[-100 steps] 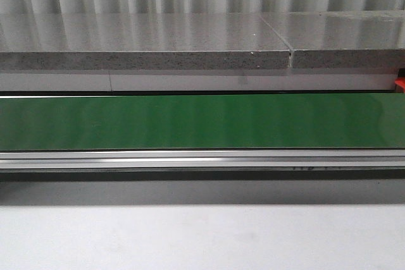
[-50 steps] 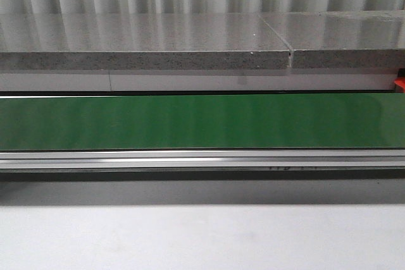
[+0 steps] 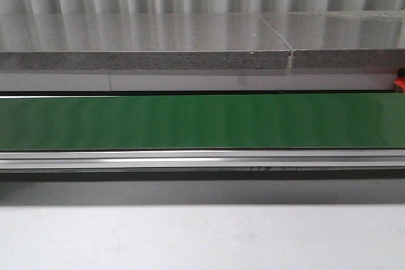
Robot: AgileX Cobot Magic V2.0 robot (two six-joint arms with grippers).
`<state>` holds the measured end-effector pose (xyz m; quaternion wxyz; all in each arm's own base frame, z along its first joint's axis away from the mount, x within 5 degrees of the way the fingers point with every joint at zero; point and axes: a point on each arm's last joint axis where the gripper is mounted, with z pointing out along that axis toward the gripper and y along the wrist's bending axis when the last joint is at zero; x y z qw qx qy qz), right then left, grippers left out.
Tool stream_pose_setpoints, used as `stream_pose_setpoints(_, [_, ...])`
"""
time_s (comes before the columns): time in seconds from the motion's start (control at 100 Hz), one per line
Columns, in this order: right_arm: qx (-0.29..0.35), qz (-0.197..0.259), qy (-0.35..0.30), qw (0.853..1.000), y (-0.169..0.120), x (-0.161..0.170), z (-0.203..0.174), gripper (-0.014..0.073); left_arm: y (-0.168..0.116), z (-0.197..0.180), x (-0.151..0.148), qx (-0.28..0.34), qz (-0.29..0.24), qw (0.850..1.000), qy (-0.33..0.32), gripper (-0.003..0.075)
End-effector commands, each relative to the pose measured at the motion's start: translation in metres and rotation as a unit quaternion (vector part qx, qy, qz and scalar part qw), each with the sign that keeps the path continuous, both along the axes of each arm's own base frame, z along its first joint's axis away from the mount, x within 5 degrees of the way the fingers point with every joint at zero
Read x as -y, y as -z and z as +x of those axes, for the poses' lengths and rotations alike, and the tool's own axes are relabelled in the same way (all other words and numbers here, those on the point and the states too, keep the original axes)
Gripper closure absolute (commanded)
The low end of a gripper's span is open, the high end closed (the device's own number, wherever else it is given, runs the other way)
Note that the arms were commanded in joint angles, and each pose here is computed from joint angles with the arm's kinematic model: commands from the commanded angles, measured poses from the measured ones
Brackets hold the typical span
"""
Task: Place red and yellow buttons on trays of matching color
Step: 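Carry the yellow button into the yellow tray and open the right gripper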
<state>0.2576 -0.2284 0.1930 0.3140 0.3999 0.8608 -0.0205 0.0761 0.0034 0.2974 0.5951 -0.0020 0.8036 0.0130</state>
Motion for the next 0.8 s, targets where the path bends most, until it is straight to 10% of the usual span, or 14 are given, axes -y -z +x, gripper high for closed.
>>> stream_pose_setpoints(0.0, [0.024,-0.037,0.011,0.999,-0.0153,0.0056,-0.0011,0.0432,-0.0151,0.0015,0.0022,0.047,-0.004,0.999,0.012,0.0741])
stream_pose_setpoints(0.33, [0.018,-0.032,0.013,0.999,-0.0085,0.0039,-0.0034,0.0419,-0.0151,0.0015,0.0022,0.047,-0.004,0.999,0.012,0.0741])
stream_pose_setpoints(0.79, [0.026,-0.042,0.015,0.999,-0.0157,0.0034,-0.0043,0.0084,-0.0151,0.0015,0.0022,0.047,-0.004,0.999,0.012,0.0741])
